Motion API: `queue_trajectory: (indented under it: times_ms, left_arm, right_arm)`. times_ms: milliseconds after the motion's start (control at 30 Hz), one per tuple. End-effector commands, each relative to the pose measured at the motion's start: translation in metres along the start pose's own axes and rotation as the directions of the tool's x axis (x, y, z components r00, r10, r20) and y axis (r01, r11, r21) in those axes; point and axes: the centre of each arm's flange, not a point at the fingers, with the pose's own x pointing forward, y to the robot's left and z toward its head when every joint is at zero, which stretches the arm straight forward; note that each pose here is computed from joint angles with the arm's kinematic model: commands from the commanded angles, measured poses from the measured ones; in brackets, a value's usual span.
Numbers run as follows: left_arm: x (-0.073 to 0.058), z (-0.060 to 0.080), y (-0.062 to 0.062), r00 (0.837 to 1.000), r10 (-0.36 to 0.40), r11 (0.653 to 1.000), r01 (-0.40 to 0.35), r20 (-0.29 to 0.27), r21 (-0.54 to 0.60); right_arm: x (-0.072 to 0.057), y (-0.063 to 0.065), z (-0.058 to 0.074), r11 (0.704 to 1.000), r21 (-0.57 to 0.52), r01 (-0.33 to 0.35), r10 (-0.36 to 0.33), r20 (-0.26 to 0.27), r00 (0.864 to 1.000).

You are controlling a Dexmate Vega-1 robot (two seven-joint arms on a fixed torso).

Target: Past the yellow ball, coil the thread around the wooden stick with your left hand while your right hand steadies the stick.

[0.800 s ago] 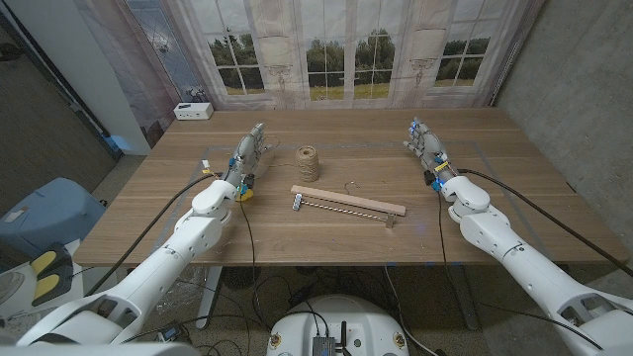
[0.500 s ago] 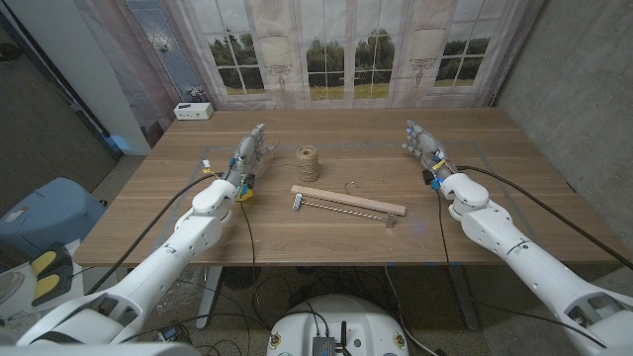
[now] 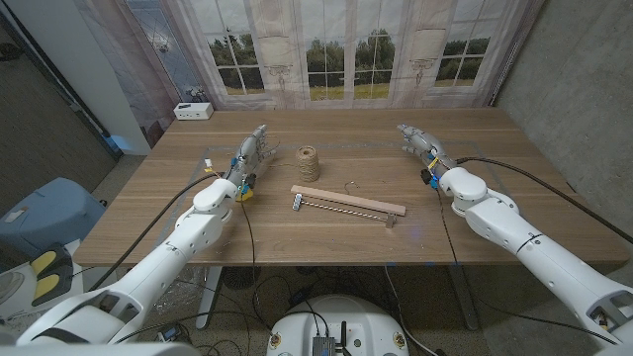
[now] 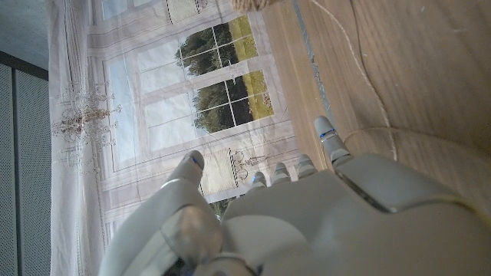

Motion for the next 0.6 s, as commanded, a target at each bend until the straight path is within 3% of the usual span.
queue_trajectory:
  times_ms: [33, 267, 600]
  left_arm:
    - [0.004, -0.002, -0.002, 1.000, -0.019, 1.000, 0.019, -0.020, 0.000]
    - [0.004, -0.002, -0.002, 0.999, -0.023, 1.000, 0.023, -0.023, -0.001]
    - [0.004, -0.003, -0.004, 0.999, -0.030, 1.000, 0.030, -0.027, -0.003]
  right_arm:
    - [-0.009, 0.007, 0.016, 0.981, -0.193, -0.013, -0.002, -0.079, 0.997]
    - [-0.013, 0.013, 0.025, 0.959, -0.280, -0.032, 0.000, -0.114, 0.993]
    - [-0.016, 0.025, 0.039, 0.900, -0.425, -0.097, 0.017, -0.188, 0.982]
